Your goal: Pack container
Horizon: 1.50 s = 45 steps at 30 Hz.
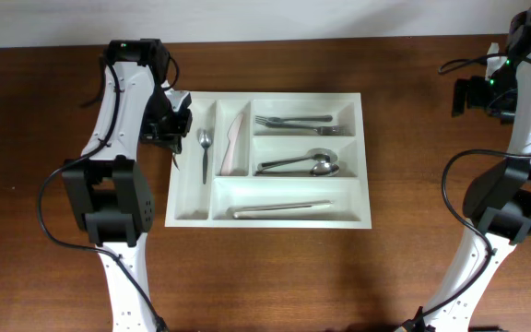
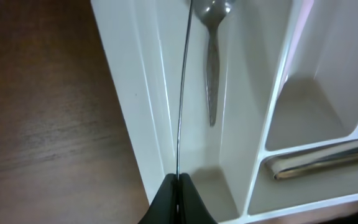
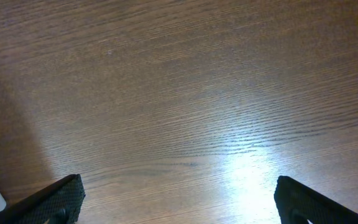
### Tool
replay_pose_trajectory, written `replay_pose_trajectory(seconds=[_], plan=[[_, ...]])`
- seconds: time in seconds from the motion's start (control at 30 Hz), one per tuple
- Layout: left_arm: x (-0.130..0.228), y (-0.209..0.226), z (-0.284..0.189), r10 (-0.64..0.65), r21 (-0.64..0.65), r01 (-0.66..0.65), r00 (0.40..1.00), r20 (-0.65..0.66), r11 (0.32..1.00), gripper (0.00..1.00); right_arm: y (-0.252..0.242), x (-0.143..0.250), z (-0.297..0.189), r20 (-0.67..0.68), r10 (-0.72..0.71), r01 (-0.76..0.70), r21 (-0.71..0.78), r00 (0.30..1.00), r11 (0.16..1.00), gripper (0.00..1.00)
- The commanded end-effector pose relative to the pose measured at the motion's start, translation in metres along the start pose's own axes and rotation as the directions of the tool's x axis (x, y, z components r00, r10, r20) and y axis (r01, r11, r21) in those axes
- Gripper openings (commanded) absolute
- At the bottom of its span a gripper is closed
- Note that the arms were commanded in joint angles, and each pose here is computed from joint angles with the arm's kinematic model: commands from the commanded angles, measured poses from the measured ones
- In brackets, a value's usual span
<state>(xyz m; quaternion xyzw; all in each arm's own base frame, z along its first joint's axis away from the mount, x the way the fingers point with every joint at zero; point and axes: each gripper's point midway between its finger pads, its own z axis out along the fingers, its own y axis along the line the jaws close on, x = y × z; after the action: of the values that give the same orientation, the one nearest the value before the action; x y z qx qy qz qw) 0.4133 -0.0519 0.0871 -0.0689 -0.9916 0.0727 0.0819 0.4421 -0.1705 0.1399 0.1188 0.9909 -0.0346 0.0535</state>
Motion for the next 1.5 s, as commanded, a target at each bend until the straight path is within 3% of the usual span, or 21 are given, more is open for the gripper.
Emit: replay_pose_trajectory(seconds=[0.0, 0.1, 0.2, 0.47, 0.6, 0.63, 0.7, 0.73, 0.93, 1.13, 1.27, 1.47], plan=[[-0.003, -0.011, -0.002, 0.016, -0.004, -0.016, 1.000, 0.019, 1.000, 0.03, 0.001, 0.001, -0.001, 0.000, -0.005, 0.005, -0.006, 1.000, 1.000, 0.99], [-0.004, -0.019, -0.001, 0.036, -0.008, -0.036, 0.999, 0.020, 0.999, 0.08, 0.001, 0.001, -0.001, 0.000, -0.005, 0.005, -0.006, 1.000, 1.000, 0.99], [-0.004, -0.027, 0.000, 0.053, -0.011, -0.053, 0.998, 0.018, 0.999, 0.19, 0.001, 0.001, -0.001, 0.000, -0.005, 0.005, -0.006, 1.000, 1.000, 0.99], [-0.013, -0.028, 0.000, 0.065, -0.019, -0.064, 0.996, 0.056, 0.998, 0.27, 0.001, 0.001, -0.001, 0.000, -0.005, 0.005, -0.006, 1.000, 1.000, 0.99], [-0.018, -0.019, -0.015, 0.053, -0.038, -0.050, 0.994, 0.096, 0.998, 0.38, 0.001, 0.001, -0.001, 0.000, -0.005, 0.005, -0.006, 1.000, 1.000, 0.99], [-0.020, -0.016, -0.025, 0.049, -0.040, -0.044, 0.992, 0.121, 0.998, 0.44, 0.001, 0.001, -0.001, 0.000, -0.005, 0.005, -0.006, 1.000, 1.000, 0.99], [-0.022, -0.011, -0.044, 0.049, -0.044, -0.043, 0.985, 0.163, 0.998, 0.68, 0.001, 0.001, -0.001, 0.000, -0.005, 0.005, -0.006, 1.000, 1.000, 0.99], [-0.023, -0.008, -0.055, 0.045, -0.051, -0.035, 0.981, 0.189, 0.998, 1.00, 0.001, 0.001, -0.001, 0.000, -0.005, 0.005, -0.006, 1.000, 1.000, 0.99], [-0.008, -0.002, -0.132, 0.010, -0.049, 0.008, 0.935, 0.354, 0.999, 0.99, 0.001, 0.001, -0.001, 0.000, -0.005, 0.005, -0.006, 1.000, 1.000, 0.99], [0.042, -0.021, -0.219, 0.037, -0.062, -0.003, 0.830, 0.557, 0.998, 0.99, 0.001, 0.001, -0.001, 0.000, -0.005, 0.005, -0.006, 1.000, 1.000, 0.99], [0.103, -0.022, -0.267, 0.030, -0.112, 0.060, 0.746, 0.666, 0.992, 0.99, 0.001, 0.001, -0.001, 0.000, -0.005, 0.005, -0.006, 1.000, 1.000, 0.99], [0.204, -0.042, -0.279, -0.021, -0.051, 0.089, 0.659, 0.752, 0.995, 0.99, 0.001, 0.001, -0.001, 0.000, -0.005, 0.005, -0.006, 1.000, 1.000, 0.99]])
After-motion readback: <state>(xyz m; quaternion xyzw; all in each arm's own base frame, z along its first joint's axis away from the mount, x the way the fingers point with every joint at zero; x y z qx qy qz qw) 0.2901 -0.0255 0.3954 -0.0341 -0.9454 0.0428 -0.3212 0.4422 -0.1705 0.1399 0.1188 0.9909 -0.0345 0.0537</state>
